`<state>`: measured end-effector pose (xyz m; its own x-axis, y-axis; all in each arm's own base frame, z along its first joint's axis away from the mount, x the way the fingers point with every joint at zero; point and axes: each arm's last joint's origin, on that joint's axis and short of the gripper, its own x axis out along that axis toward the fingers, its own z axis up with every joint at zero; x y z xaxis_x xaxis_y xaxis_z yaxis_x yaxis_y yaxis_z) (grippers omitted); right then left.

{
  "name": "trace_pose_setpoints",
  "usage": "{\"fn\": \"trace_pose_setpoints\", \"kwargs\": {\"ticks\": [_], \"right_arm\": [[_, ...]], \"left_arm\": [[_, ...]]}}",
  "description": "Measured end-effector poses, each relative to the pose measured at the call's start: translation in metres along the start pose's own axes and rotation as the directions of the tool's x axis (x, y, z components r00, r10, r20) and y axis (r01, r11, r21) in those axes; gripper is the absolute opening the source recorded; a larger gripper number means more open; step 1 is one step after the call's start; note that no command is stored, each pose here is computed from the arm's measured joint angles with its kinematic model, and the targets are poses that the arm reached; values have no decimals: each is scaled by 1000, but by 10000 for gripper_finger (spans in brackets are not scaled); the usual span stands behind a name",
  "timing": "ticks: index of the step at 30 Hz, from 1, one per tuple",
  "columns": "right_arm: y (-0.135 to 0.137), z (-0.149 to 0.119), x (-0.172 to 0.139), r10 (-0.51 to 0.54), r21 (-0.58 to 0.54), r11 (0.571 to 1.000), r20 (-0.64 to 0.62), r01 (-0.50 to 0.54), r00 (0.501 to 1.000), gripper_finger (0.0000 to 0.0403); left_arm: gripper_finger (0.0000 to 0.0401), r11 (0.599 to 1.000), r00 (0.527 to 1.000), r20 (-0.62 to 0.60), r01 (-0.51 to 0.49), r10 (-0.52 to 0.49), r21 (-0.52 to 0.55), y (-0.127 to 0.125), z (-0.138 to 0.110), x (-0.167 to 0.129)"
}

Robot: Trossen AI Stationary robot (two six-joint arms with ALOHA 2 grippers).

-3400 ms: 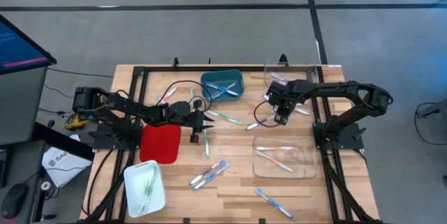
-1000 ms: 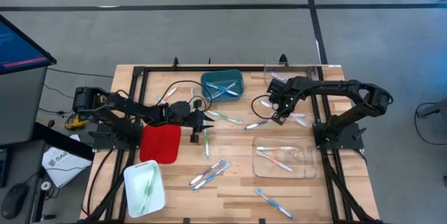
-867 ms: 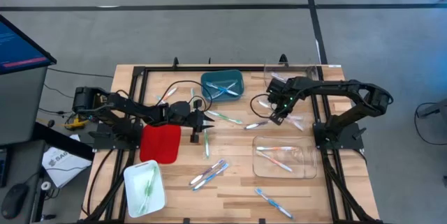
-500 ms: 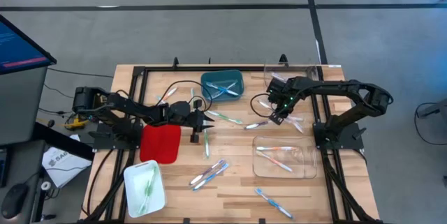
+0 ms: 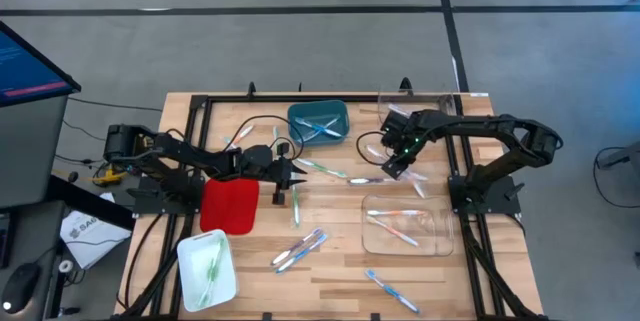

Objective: Pick & Place Toothbrushes
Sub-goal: Put the purple toothbrush into the top transparent bin

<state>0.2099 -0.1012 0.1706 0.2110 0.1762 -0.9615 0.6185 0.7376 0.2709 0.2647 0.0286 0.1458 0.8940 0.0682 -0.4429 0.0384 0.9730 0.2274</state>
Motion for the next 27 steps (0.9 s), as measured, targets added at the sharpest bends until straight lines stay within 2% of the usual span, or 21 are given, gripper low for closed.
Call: {"fn": "trace_pose_setpoints", "kwargs": {"ticks": [5, 10, 15, 17, 21, 27], "right_arm": [[4, -2, 2, -182, -64, 981, 32, 184, 983, 3], [14, -2, 4, -309, -186, 927, 114, 326, 944, 4], [29, -4, 8, -297, -325, 886, 149, 331, 943, 5], [31, -5, 8, -296, -335, 883, 147, 329, 944, 6], [31, -7, 9, -286, -299, 903, 119, 309, 951, 12], [33, -9, 9, -257, -303, 913, 97, 274, 962, 80]], "left_arm": [[94, 1000, 1000, 0, 0, 0, 0, 0, 0, 0], [94, 1000, 1000, 2, 0, 0, 0, 0, 0, 0], [94, 1000, 1000, 3, 0, 0, 0, 0, 0, 0], [94, 1000, 1000, 3, 0, 0, 0, 0, 0, 0], [94, 1000, 1000, 3, -1, 1, 0, 0, 0, 0], [94, 1000, 1000, 3, -1, 1, 0, 0, 0, 0]]}}
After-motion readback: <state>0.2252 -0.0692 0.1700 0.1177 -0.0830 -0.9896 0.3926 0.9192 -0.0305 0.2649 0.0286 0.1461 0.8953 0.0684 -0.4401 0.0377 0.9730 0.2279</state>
